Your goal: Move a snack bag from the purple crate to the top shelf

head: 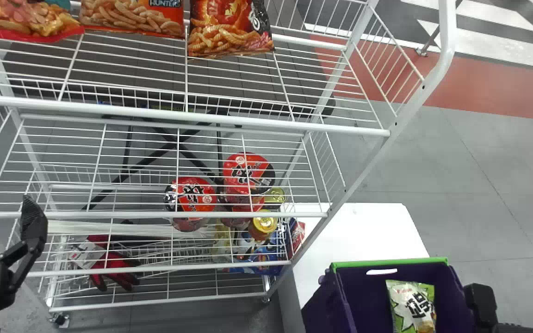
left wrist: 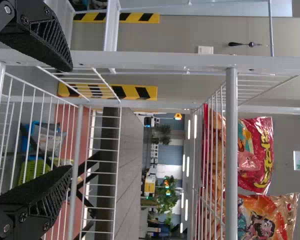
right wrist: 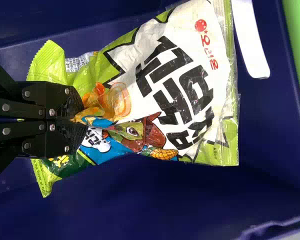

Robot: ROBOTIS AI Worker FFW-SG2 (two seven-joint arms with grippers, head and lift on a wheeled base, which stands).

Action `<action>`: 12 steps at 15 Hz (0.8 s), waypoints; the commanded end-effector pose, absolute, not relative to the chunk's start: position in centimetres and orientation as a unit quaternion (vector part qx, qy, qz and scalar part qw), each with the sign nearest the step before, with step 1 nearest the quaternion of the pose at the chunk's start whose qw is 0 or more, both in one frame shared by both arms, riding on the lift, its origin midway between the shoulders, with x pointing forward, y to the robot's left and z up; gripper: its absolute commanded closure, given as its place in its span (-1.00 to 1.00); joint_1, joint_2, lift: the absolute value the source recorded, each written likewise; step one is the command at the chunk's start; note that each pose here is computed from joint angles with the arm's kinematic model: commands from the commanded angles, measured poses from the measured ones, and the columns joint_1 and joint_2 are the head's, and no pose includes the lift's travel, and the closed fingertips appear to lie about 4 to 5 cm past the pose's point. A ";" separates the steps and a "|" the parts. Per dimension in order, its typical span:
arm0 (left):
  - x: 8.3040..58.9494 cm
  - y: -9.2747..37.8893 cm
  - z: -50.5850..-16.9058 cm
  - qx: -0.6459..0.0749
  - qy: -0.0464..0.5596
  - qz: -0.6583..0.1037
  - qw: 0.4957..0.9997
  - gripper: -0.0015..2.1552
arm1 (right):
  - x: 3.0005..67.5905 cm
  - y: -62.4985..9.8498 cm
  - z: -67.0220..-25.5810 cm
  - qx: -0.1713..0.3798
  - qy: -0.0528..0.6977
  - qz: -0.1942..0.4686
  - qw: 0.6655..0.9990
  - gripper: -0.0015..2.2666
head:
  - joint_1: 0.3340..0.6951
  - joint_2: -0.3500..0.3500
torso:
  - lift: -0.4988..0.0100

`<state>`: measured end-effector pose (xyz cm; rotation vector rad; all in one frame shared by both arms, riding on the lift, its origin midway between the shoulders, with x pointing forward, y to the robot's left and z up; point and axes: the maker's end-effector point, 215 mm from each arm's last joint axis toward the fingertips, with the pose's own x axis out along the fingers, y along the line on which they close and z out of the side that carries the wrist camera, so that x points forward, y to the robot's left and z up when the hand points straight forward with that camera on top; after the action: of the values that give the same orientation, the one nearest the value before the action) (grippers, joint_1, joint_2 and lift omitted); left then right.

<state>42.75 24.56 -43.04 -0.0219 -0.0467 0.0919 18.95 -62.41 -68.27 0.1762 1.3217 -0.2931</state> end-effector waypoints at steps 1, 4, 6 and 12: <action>42.8 24.6 -43.0 -0.011 -0.024 0.046 0.999 -0.88 | 18.9 -62.4 -68.3 0.080 0.612 -0.134 0.775 0.86 | 1.00 -1.00 | 0.12; 42.8 24.5 -42.8 -0.011 -0.025 0.045 0.999 -0.88 | 19.1 -62.2 -68.4 0.078 0.611 -0.132 0.777 0.86 | 1.00 -1.00 | 0.17; 42.8 24.5 -42.8 -0.011 -0.025 0.045 0.999 -0.88 | 19.3 -62.0 -68.3 0.078 0.608 -0.130 0.779 0.86 | 1.00 -1.00 | 0.20; 42.7 24.2 -43.0 -0.009 -0.022 0.040 0.999 -0.88 | 19.3 -61.8 -68.3 0.075 0.602 -0.126 0.785 0.86 | 1.00 -1.00 | 0.29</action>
<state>42.75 24.38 -43.06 -0.0174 -0.0435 0.0836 19.35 -61.83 -68.34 0.1630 1.2999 -0.2727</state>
